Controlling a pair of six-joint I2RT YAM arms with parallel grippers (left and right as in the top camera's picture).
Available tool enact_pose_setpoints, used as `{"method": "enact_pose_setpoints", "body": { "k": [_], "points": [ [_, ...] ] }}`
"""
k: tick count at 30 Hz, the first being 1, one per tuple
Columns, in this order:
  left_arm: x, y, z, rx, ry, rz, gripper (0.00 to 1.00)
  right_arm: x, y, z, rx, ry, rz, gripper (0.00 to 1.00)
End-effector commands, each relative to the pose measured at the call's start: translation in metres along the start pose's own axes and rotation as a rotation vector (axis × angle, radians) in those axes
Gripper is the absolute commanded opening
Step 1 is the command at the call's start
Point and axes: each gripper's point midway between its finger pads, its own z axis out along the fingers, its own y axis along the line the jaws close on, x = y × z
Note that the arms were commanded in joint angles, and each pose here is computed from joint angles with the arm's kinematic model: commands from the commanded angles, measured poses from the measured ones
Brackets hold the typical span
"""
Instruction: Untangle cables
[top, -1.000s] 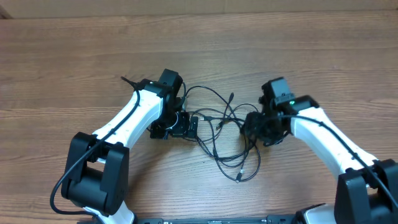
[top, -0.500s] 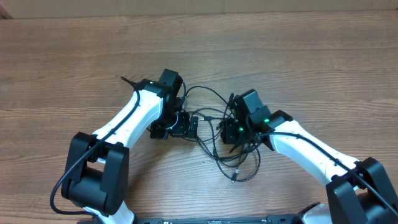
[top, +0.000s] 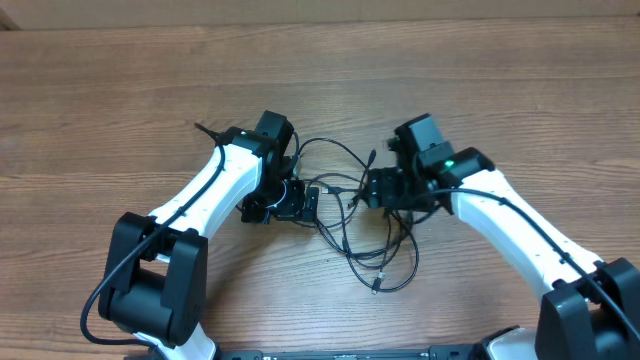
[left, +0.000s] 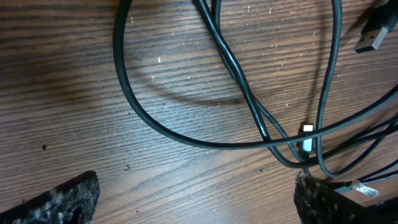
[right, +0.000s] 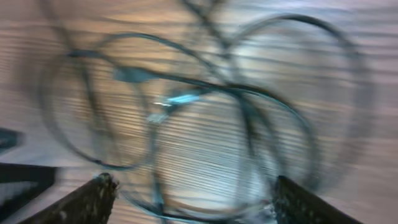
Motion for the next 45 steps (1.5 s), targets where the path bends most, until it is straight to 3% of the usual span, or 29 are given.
{"method": "enact_pose_setpoints", "body": {
  "k": [1,5,10,22,29,34,45],
  "points": [
    [0.002,0.0,0.004,-0.009,0.01,-0.001,0.99,-0.005,-0.036,-0.004,0.153,-0.027,0.026,0.8],
    [0.002,0.0,0.004,-0.009,0.01,-0.001,1.0,0.009,-0.05,0.005,0.188,0.009,0.04,0.8],
    [0.002,0.0,0.004,-0.009,0.01,-0.001,1.0,0.027,-0.035,0.017,0.114,0.065,0.021,0.64],
    [0.002,0.0,0.004,-0.009,0.01,-0.001,1.0,0.047,-0.023,0.05,0.085,0.093,-0.042,0.63],
    [0.002,0.0,0.004,-0.009,0.01,-0.001,0.99,0.042,-0.022,0.053,0.078,0.078,-0.045,0.58],
    [0.002,0.0,0.004,-0.009,0.01,-0.001,0.99,0.035,-0.018,0.054,0.064,0.048,-0.045,0.46],
    [0.002,0.0,0.004,-0.009,0.01,-0.001,1.0,0.063,-0.037,0.071,0.088,0.09,0.014,0.42]
  ]
}}
